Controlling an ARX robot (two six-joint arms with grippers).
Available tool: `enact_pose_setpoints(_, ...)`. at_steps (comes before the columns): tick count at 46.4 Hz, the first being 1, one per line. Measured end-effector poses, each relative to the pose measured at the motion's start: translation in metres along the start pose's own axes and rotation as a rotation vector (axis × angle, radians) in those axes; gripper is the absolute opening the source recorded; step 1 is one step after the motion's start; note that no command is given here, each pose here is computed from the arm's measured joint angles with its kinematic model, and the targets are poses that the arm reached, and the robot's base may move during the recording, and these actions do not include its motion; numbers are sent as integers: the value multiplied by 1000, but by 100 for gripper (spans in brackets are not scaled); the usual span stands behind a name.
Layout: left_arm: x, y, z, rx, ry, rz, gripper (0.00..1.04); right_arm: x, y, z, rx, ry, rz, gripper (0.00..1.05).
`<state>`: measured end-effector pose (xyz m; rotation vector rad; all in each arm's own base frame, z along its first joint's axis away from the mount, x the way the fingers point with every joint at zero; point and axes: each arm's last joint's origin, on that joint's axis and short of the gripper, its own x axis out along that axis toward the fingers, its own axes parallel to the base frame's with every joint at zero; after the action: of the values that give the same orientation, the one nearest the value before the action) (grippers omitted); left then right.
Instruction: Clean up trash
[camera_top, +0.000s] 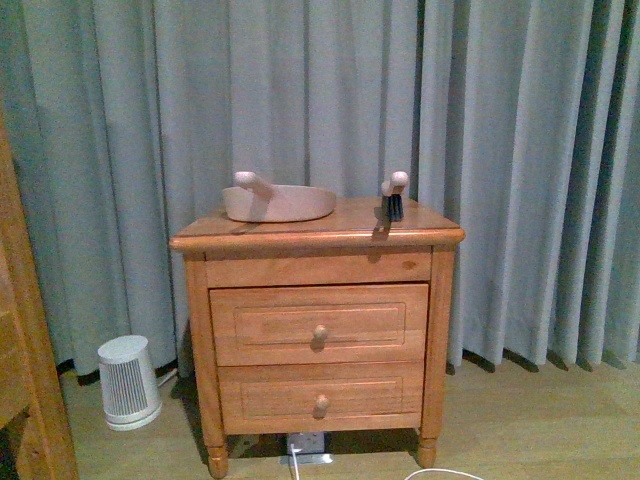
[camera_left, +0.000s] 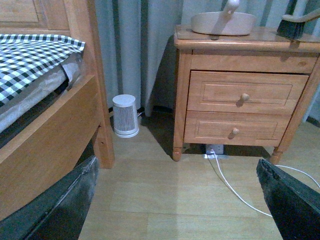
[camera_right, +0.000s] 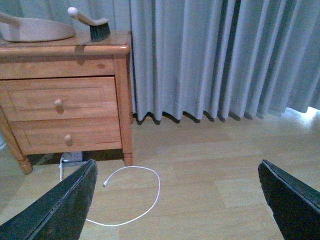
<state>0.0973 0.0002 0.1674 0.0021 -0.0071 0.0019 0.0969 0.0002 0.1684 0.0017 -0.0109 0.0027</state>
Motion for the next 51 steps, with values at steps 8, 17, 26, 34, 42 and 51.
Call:
enact_pose_setpoints(8, 0, 0, 0, 0, 0, 0, 97, 0, 0, 0, 0, 0, 0, 97)
enact_pose_setpoints(17, 0, 0, 0, 0, 0, 0, 97, 0, 0, 0, 0, 0, 0, 97)
enact_pose_setpoints(26, 0, 0, 0, 0, 0, 0, 97, 0, 0, 0, 0, 0, 0, 97)
enact_pose_setpoints(34, 0, 0, 0, 0, 0, 0, 97, 0, 0, 0, 0, 0, 0, 97)
enact_pose_setpoints(42, 0, 0, 0, 0, 0, 0, 97, 0, 0, 0, 0, 0, 0, 97)
enact_pose_setpoints(51, 0, 0, 0, 0, 0, 0, 97, 0, 0, 0, 0, 0, 0, 97)
